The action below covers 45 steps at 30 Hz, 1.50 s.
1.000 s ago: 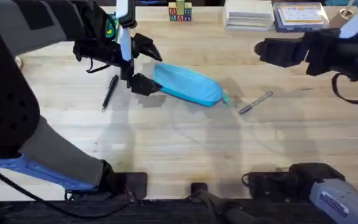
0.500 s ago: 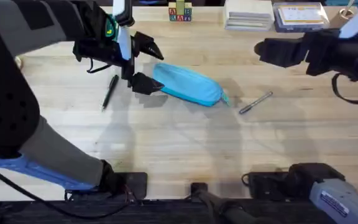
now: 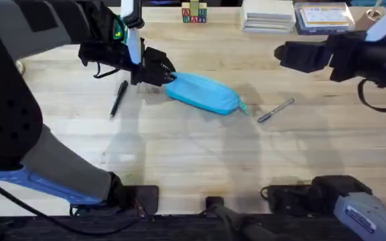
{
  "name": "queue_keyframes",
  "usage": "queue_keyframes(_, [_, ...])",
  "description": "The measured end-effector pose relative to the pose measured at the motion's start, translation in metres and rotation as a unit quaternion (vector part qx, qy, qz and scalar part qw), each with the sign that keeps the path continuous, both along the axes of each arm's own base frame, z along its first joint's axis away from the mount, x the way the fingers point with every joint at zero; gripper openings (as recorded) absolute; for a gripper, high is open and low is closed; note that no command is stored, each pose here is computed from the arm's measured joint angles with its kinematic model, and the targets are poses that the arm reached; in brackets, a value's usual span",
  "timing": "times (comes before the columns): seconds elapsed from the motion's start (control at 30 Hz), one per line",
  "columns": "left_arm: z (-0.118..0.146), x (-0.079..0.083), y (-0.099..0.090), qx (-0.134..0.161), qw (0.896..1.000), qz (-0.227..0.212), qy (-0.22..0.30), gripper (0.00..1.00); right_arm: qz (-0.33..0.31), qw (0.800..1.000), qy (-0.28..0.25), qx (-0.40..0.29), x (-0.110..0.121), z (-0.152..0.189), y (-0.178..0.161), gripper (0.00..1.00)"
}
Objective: Unzip the bag, pick up the pens from the table one at a time and place them inside, then zip the bag closed.
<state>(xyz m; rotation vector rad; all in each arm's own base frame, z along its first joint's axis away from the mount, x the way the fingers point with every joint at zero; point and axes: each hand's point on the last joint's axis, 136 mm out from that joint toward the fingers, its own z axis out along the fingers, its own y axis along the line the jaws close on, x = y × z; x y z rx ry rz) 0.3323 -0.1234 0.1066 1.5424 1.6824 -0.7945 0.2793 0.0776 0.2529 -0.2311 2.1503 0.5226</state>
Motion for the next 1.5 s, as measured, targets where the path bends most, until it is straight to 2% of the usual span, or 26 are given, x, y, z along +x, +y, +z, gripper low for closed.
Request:
queue_keyframes(0.17, [0.000,0.000,0.000,0.000,1.000,0.000,0.000,0.045,0.012,0.999,0.037,-0.016,-0.013,-0.017,0.000,0.997])
queue_keyframes(0.5, [0.000,0.000,0.000,0.000,1.000,0.000,0.000,0.044,0.077,0.988,0.093,-0.092,-0.047,-0.051,-0.003,0.997])
queue_keyframes(0.63, [0.000,0.000,0.000,0.000,1.000,0.000,0.000,0.044,0.099,0.977,0.155,-0.108,-0.057,-0.076,-0.005,0.997])
queue_keyframes(0.77, [0.000,0.000,0.000,0.000,1.000,0.000,0.000,0.044,0.120,0.968,0.189,-0.115,-0.055,-0.093,-0.005,0.997])
queue_keyframes(1.07, [0.000,0.000,0.000,0.000,1.000,0.000,0.000,0.044,0.196,0.951,0.215,-0.104,-0.047,-0.119,0.008,0.997])
queue_keyframes(1.5, [0.000,0.000,0.000,0.000,1.000,0.000,0.000,0.043,0.263,0.941,0.198,-0.082,-0.035,-0.133,0.023,0.996])
